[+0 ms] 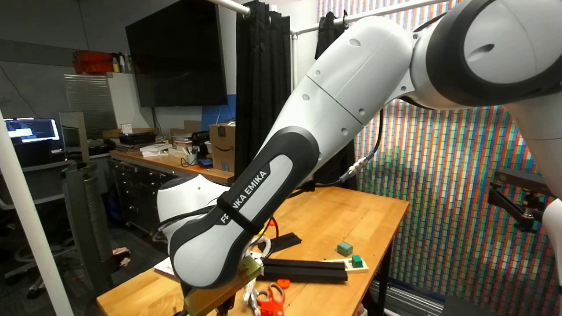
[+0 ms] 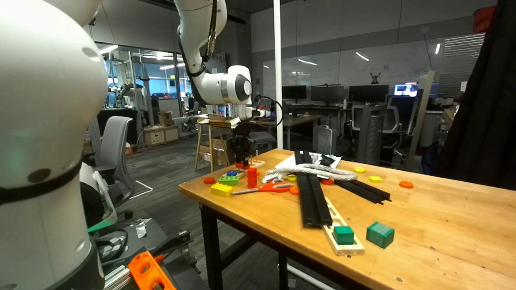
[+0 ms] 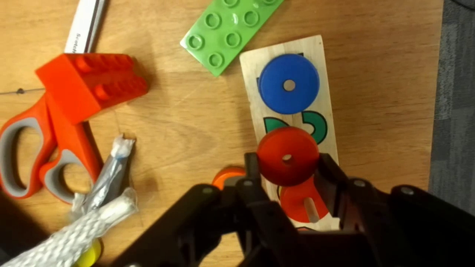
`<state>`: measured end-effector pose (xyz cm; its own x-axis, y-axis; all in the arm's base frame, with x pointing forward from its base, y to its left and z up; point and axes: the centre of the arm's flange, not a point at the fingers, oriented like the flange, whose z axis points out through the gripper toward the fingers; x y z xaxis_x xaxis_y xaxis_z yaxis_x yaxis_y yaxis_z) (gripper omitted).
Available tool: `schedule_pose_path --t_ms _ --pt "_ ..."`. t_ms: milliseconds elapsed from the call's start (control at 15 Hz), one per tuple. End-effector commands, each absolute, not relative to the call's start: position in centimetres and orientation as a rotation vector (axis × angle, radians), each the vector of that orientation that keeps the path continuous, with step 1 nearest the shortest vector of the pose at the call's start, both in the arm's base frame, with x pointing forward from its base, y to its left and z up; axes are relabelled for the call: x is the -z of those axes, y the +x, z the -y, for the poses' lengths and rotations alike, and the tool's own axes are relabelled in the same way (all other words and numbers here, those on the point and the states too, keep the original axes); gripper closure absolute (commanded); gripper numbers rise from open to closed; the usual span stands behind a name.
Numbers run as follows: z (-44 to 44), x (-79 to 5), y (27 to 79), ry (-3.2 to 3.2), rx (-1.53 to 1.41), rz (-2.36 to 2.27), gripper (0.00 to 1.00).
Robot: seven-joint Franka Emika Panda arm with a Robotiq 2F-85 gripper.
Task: Put the orange circle on the wooden object.
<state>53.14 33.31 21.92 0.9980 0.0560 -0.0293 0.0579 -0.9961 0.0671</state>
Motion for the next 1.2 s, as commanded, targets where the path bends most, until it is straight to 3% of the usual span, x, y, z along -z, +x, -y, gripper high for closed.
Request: schedule_pose_path --t_ms 0,1133 --pt "-32.94 -19.09 52.79 3.06 0.085 -0.109 0.83" --pt "-33.29 -19.75 52.58 3.118 0.067 -0.275 0.83"
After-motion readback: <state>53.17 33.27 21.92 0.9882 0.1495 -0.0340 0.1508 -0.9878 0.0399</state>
